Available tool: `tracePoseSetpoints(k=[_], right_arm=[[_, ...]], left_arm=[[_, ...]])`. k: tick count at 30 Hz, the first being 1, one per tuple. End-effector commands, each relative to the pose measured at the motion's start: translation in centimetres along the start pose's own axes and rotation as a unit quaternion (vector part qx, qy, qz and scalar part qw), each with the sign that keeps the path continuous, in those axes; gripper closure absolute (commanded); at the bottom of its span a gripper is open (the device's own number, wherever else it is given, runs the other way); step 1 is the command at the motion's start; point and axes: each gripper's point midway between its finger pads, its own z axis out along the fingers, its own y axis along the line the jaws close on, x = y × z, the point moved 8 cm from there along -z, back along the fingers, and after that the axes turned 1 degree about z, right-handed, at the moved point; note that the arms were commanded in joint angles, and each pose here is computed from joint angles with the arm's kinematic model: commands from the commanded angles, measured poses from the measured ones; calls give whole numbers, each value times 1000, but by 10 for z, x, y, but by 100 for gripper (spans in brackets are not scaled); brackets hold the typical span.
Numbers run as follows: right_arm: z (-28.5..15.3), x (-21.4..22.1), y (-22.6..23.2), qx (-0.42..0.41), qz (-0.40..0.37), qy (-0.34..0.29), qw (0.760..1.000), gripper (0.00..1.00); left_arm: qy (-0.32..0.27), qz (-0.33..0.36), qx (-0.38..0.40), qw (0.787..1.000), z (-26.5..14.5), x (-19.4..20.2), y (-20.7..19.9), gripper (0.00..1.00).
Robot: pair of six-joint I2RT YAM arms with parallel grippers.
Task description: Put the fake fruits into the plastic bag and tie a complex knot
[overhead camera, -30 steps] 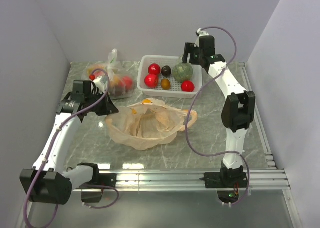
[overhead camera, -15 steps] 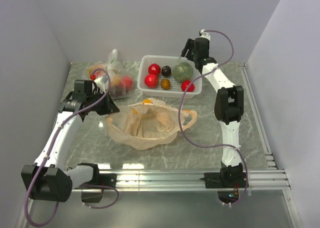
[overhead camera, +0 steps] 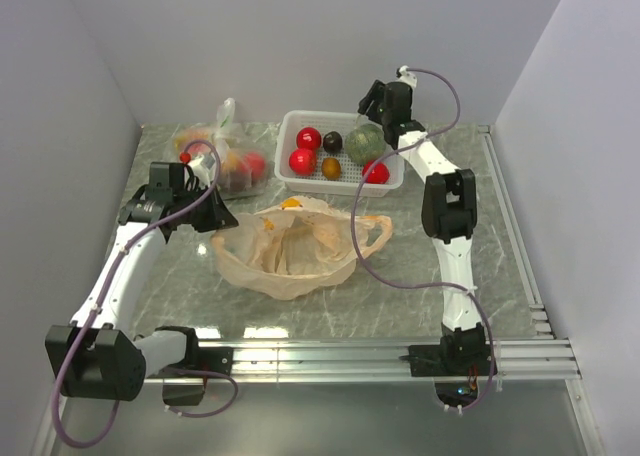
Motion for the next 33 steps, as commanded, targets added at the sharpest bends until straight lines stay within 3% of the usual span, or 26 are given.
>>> tracePoseSetpoints(k=[1,9,12,18,19,23,33], right_arm=[[8,-12,11,-31,18,-34,999,34],[20,-2,9,-36,32,-44,998,36],[24,-2,9,-43,30,-49,997,41],[24,-5,18,-78,32,-51,995,72],[22,-7,21,-84,32,-49,995,83],[5,-27,31,-102,24,-62,993,100],[-73,-95,68,-194,7,-91,977,100]], left_arm=[[-8,-3,12,1000,2,-5,-1,100],[-1,-10,12,1000,4,-4,3,100],[1,-11,12,1000,5,-4,3,100],[0,-12,14,1000,4,-6,3,100],[0,-12,13,1000,5,-5,4,100],[-3,-8,14,1000,3,-4,3,100],[-12,-5,29,999,1,-7,-1,100]])
